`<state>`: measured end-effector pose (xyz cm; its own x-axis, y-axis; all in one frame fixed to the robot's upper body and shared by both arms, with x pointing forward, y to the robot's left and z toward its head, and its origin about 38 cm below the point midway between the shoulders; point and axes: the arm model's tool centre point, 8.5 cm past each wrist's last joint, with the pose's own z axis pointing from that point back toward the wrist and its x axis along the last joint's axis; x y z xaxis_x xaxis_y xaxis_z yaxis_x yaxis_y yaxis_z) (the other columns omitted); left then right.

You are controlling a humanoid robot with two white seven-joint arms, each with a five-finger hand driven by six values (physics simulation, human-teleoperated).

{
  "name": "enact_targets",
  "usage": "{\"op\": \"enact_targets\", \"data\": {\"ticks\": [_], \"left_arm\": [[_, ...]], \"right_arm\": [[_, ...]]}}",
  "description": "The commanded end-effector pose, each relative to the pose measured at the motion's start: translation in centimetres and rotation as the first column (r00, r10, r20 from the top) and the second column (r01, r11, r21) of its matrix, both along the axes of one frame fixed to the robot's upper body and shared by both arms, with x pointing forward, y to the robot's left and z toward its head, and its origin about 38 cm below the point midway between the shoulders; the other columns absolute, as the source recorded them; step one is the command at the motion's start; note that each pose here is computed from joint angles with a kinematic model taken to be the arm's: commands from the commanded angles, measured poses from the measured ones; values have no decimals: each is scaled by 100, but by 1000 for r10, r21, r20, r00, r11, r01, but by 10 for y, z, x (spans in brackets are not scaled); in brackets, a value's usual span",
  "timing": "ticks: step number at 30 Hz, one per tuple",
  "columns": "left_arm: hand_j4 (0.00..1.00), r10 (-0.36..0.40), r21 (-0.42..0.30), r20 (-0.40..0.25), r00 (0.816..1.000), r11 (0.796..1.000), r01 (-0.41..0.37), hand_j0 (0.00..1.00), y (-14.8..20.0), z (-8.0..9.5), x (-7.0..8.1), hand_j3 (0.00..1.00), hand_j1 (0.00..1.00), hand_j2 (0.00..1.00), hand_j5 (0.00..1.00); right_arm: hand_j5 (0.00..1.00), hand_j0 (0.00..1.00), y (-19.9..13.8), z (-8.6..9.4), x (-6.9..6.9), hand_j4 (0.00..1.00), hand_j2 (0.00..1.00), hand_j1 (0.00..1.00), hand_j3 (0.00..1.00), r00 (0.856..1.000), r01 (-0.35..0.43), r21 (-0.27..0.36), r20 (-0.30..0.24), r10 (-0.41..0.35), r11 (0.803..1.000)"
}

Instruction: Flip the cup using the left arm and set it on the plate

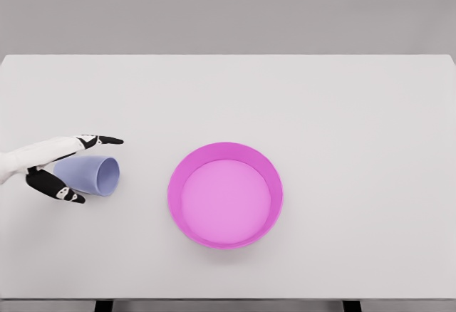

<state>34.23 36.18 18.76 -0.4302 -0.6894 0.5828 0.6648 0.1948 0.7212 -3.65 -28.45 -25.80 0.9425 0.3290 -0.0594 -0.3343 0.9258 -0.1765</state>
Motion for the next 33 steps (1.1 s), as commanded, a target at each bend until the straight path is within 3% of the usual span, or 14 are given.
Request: {"op": "enact_targets", "data": {"ticks": [1, 6, 21, 25, 33], "left_arm": [[100, 27, 3, -14, 1000, 1000, -27, 100, 2, -4, 2, 100, 100, 100, 100], [100, 86, 45, -43, 995, 995, -84, 100, 8, -10, 4, 100, 100, 100, 100], [100, 79, 58, -49, 996, 995, -76, 100, 1, -18, 2, 100, 100, 100, 100], [81, 81, 60, -51, 995, 995, -78, 81, 1, -20, 2, 81, 81, 81, 81], [73, 81, 54, -57, 995, 996, -78, 73, -3, -23, 2, 73, 73, 73, 73]], "right_arm": [[100, 100, 0, 0, 0, 100, 100, 100, 100, 1000, 0, -1, 0, 0, 1000], [100, 100, 0, 0, 0, 100, 100, 100, 100, 1000, 0, -1, 0, 0, 1000], [100, 100, 0, 0, 0, 100, 100, 100, 100, 1000, 0, 1, -1, 0, 1000], [100, 100, 0, 0, 0, 100, 100, 100, 100, 1000, 0, -1, 0, 0, 1000], [100, 100, 0, 0, 0, 100, 100, 100, 100, 1000, 0, -1, 0, 0, 1000]]}}
